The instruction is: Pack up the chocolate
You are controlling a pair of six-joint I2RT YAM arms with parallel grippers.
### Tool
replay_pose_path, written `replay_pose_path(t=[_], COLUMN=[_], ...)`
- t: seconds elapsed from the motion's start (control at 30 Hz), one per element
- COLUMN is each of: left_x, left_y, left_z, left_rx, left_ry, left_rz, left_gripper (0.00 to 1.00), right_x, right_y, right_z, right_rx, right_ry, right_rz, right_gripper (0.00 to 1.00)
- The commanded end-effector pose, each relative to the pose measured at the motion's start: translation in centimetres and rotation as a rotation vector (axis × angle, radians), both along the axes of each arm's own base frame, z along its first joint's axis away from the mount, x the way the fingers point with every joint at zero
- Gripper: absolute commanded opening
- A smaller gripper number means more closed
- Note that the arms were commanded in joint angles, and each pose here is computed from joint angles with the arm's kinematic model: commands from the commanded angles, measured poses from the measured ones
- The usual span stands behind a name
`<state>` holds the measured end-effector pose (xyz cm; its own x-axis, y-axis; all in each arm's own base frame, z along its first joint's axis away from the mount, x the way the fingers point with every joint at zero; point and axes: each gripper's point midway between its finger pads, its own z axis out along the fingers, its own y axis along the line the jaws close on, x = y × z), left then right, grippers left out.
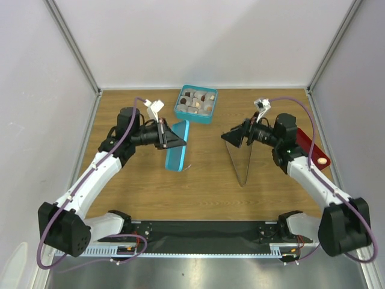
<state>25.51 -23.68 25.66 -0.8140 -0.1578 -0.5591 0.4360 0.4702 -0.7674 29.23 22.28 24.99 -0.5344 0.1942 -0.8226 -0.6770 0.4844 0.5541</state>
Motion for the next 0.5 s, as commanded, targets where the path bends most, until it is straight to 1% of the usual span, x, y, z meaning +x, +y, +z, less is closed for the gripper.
replay_pose_path(t=[0.0,0.03,0.07,0.1,0.13,0.17,0.2,0.23,0.27,0.3,0.33,0.37,0.4,0.43,0.47], left_x=[-3.6,-4.2,-5.0,-6.0,-6.5,-7.4,-8.2,-8.7,-9.4,-9.7,-9.9,-10.1,-10.3,-10.7,-10.9], left_y=[-1.4,-1.5,-1.7,-1.7,-1.7,-1.8,-1.8,-1.8,-1.9,-1.8,-1.7,-1.6,-1.5,-1.4,-1.4], left_z=[3.2,3.1,3.0,2.8,2.7,2.4,2.5,2.4,2.2,2.1,2.3,2.1,2.1,2.3,2.0], left_rx=[-0.088,-0.095,-0.098,-0.093,-0.080,-0.058,-0.057,-0.055,-0.049,-0.044,-0.040,-0.039,-0.043,-0.050,-0.050], left_ry=[-0.061,-0.051,-0.056,-0.035,-0.037,-0.044,-0.050,-0.051,-0.054,-0.058,-0.073,-0.078,-0.083,-0.095,-0.099], left_rz=[-0.227,-0.257,-0.298,-0.330,-0.343,-0.374,-0.396,-0.416,-0.442,-0.449,-0.450,-0.451,-0.454,-0.463,-0.470], left_gripper=[0.00,0.00,0.00,0.00,0.00,0.00,0.00,0.00,0.00,0.00,0.00,0.00,0.00,0.00,0.00], right_x=[1.1,1.1,0.9,-0.1,-0.4,-1.2,-0.9,-0.4,-0.9,-0.7,-0.9,-2.0,-2.4,-3.4,-3.2], right_y=[1.0,1.7,2.0,2.4,3.0,3.5,3.8,4.2,5.0,5.3,5.6,5.9,6.0,5.9,6.2], right_z=[5.1,4.4,4.9,4.4,4.3,3.2,3.2,4.7,3.1,3.2,2.8,2.4,2.0,1.2,1.8], right_rx=[0.034,0.022,0.009,-0.033,-0.057,-0.075,-0.116,-0.124,-0.106,-0.120,-0.112,-0.075,-0.058,-0.042,-0.008], right_ry=[-0.469,-0.521,-0.627,-0.743,-0.827,-0.834,-0.940,-0.991,-0.913,-1.000,-1.020,-0.968,-0.960,-0.971,-0.994], right_rz=[0.142,0.187,0.223,0.318,0.376,0.462,0.502,0.531,0.618,0.656,0.703,0.786,0.821,0.858,0.876], right_gripper=[0.90,0.91,0.93,0.94,0.95,0.94,0.93,0.92,0.91,0.90,0.88,0.87,0.85,0.83,0.82])
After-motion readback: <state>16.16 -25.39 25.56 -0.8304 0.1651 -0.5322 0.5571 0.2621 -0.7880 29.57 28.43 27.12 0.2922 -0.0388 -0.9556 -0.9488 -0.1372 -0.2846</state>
